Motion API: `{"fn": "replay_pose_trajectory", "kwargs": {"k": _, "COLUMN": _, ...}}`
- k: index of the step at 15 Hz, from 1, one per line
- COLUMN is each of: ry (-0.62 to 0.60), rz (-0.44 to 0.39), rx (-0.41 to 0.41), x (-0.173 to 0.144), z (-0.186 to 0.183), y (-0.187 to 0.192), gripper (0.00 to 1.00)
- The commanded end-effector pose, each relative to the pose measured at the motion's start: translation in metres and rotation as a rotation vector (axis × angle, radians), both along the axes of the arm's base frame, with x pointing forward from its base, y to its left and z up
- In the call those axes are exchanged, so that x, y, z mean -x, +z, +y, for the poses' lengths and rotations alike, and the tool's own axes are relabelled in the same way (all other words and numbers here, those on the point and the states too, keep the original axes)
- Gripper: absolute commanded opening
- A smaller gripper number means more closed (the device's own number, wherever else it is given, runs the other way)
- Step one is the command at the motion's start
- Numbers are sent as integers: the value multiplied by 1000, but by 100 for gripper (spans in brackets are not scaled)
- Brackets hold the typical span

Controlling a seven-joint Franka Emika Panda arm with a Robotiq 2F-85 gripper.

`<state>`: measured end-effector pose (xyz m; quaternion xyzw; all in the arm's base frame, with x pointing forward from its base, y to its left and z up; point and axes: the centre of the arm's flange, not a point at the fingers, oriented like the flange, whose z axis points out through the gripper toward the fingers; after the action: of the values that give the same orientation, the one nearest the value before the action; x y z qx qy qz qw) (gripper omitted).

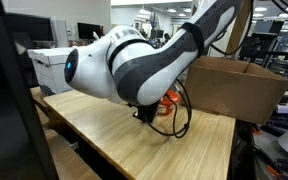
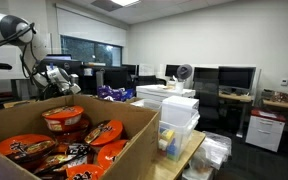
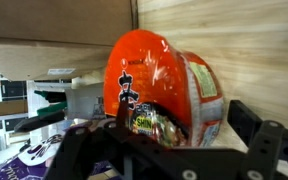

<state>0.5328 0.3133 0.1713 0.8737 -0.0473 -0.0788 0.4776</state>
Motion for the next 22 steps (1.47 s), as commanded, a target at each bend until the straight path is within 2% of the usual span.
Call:
{"fn": "replay_pose_trajectory", "kwargs": {"k": 1, "ry": -12, "rz": -29, "rx": 35, "x": 10, "z": -11, "y": 2, "gripper": 100}}
{"fn": "replay_pose_trajectory", "kwargs": {"k": 14, "ry": -34, "rz": -59, "rx": 77, "x": 12, "z": -31, "y": 0, "gripper": 100}}
{"fn": "replay_pose_trajectory", "kwargs": {"k": 22, "ry": -43, "rz": -72, "rx": 126, "x": 11, "z": -56, "y": -1, "gripper": 100}}
